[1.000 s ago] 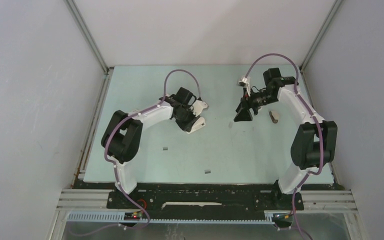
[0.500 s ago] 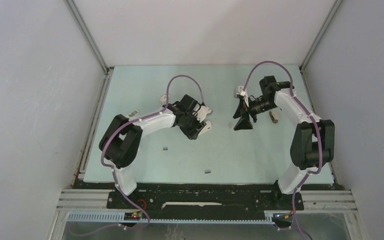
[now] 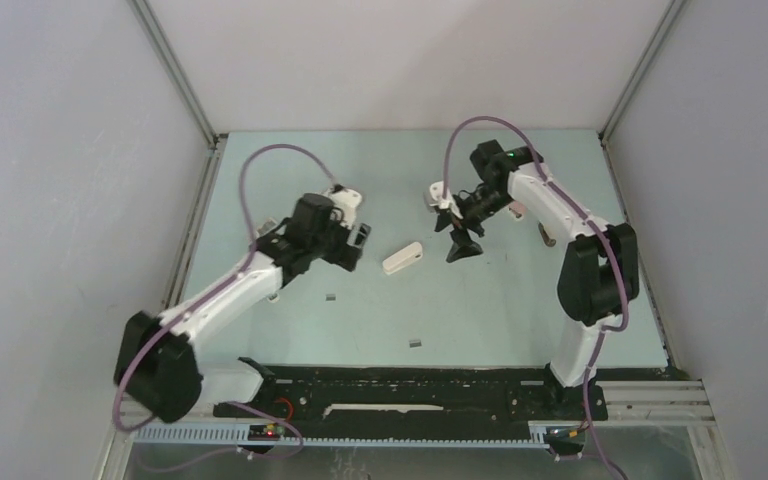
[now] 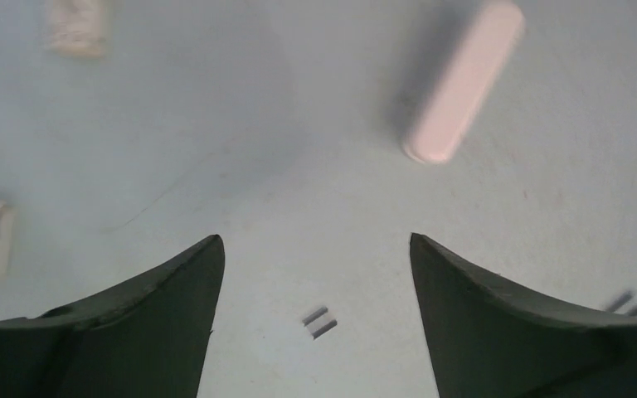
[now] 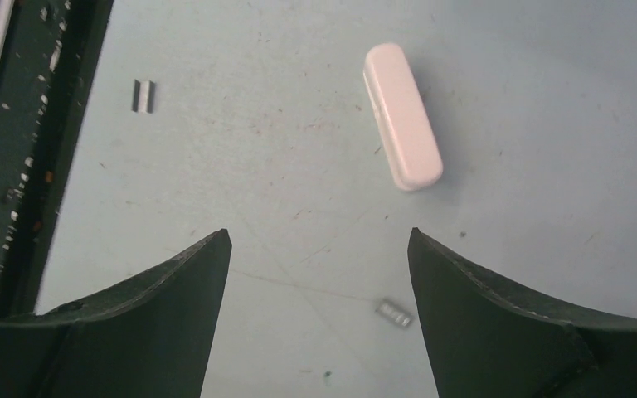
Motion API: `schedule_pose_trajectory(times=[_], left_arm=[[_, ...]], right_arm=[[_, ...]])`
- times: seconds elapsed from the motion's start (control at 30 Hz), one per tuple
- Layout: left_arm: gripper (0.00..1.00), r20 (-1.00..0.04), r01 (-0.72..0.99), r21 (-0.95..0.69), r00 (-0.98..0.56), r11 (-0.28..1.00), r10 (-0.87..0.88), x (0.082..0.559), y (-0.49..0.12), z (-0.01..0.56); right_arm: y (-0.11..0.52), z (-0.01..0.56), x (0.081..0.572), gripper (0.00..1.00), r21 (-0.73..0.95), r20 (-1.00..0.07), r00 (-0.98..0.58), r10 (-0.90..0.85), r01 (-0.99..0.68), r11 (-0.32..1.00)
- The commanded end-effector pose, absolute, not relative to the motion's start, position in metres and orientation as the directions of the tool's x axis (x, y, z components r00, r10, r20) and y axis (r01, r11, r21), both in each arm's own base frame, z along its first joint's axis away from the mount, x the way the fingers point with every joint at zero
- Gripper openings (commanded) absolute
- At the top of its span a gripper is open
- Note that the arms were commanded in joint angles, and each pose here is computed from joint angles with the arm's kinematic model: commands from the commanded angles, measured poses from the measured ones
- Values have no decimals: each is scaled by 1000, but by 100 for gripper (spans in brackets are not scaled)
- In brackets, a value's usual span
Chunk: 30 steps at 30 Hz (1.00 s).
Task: Unload the staples from the stapler
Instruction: Move the stapler to the center of the board, then pick up the stapler from the center of the board.
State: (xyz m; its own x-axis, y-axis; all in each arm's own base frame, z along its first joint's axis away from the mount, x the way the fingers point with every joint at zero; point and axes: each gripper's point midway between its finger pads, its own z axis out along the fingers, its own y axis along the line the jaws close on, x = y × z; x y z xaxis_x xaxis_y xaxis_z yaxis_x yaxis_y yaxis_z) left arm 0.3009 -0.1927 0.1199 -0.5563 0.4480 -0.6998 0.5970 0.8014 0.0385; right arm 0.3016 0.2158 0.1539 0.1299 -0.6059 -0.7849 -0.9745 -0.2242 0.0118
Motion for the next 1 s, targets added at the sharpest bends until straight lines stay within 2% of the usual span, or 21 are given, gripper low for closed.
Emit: schedule_pose_trajectory(times=[0.0,0.1,0.2,0.6,0.83,0.97], left_arm=[[98,-858,289,18,-487,957,163,322,-137,169],[100,-902,180,-53,-432,982,30,318,-112,185],[100,-910,143,-131,-410,981,-61,310,-102,186],[100,-906,63,-178,-399,982,-139,288,-83,172],[100,-908,53,-174,-394,983,-140,286,-79,169],[100,-905,67,-184,-402,981,-142,286,-82,168]], right_arm=[[241,142,310,87,-45,-696,266,-667,-943,-328],[260,130,319,87,-79,-644,320,-695,-931,-356],[277,117,328,86,-97,-594,353,-722,-923,-372],[311,74,347,76,-116,-426,419,-802,-904,-411],[310,55,347,65,-89,-387,412,-825,-907,-412],[311,49,346,53,-76,-380,402,-833,-911,-405]])
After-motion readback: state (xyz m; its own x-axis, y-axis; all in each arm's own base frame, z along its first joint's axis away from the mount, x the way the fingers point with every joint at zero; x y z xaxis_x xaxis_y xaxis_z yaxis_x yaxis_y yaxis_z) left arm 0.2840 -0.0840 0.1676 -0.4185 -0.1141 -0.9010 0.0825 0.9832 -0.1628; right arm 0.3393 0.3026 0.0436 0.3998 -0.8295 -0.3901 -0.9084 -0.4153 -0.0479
